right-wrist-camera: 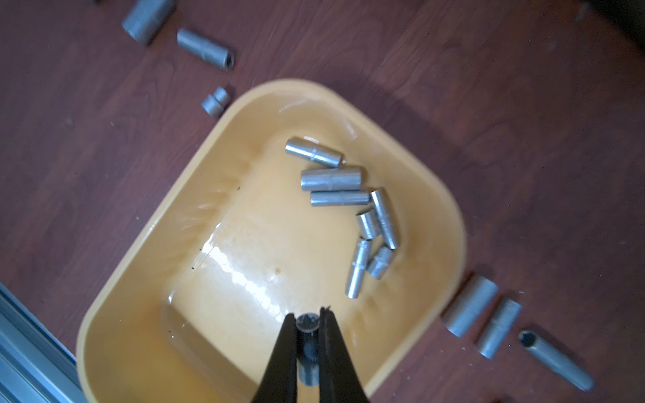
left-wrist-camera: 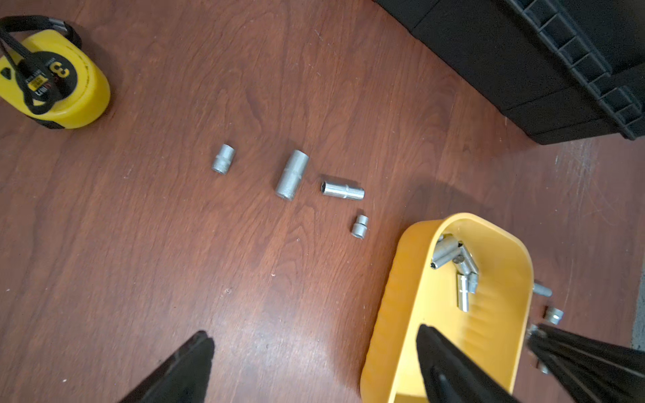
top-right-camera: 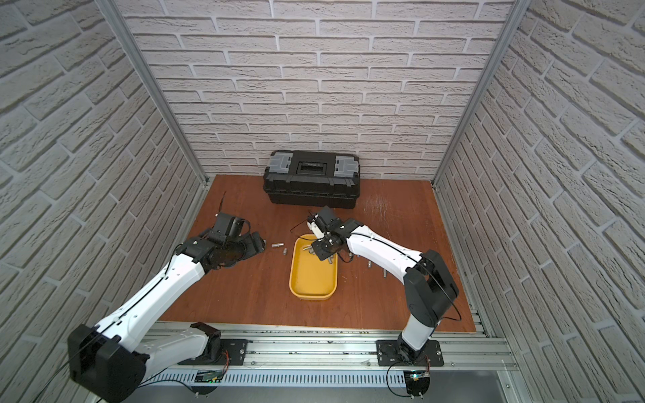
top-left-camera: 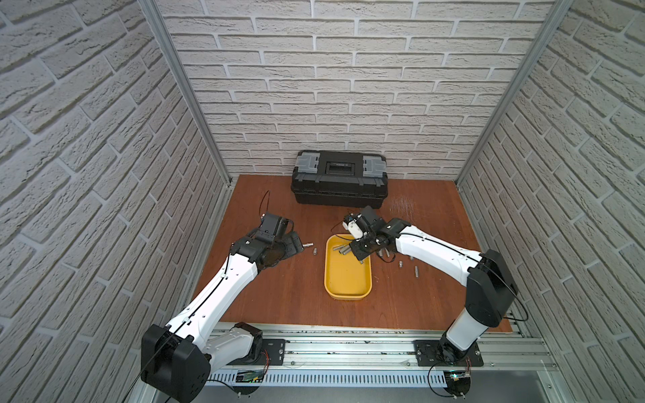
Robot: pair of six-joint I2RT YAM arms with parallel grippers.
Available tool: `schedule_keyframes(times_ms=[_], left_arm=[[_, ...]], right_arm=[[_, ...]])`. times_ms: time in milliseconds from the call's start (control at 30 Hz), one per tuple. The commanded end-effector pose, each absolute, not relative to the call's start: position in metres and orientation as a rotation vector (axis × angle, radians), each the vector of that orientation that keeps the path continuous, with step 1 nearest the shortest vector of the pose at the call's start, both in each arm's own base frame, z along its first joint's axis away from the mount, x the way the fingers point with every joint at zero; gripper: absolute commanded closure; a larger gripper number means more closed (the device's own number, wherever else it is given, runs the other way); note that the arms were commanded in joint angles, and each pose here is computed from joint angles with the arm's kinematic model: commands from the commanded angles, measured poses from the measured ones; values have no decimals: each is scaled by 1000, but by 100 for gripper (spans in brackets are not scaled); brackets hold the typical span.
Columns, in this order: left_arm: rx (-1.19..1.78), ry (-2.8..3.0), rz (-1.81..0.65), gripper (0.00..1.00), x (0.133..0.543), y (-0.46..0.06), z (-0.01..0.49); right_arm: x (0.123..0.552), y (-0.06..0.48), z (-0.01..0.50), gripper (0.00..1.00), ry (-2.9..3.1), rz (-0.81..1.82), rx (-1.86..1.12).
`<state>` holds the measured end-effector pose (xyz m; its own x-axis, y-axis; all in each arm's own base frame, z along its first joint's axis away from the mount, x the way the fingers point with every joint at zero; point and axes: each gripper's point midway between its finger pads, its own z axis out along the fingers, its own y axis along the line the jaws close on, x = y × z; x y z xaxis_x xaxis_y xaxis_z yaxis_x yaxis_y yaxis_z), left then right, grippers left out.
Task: Take out the socket from the storage box
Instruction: Pick up the socket head from the storage box, then place the socket head at the center of the board.
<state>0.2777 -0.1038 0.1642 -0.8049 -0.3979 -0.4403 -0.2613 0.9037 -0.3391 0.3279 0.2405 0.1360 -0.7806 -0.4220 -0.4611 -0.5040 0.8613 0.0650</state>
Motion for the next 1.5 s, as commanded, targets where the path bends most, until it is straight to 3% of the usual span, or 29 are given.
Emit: schedule_keyframes(times_ms=[0, 400, 967, 1267, 1333, 1467], left_arm=[[-446, 2500, -411, 6, 289, -110, 171], [-356, 2520, -446, 7, 296, -126, 156], [-239, 2591, -460, 8, 298, -165, 137], [-153, 2626, -412, 8, 298, -185, 135], [-121, 2629, -396, 8, 298, -192, 138], [-48, 2634, -357, 9, 298, -205, 143]], right_arm=[[330, 208, 154, 93, 2597, 210, -547], [292, 125, 70, 93, 2785, 80, -189], [288, 106, 12, 91, 2909, -21, -60], [288, 104, 17, 77, 2903, -22, -54], [289, 106, 25, 69, 2886, -3, -65], [294, 108, 48, 65, 2834, 31, -56]])
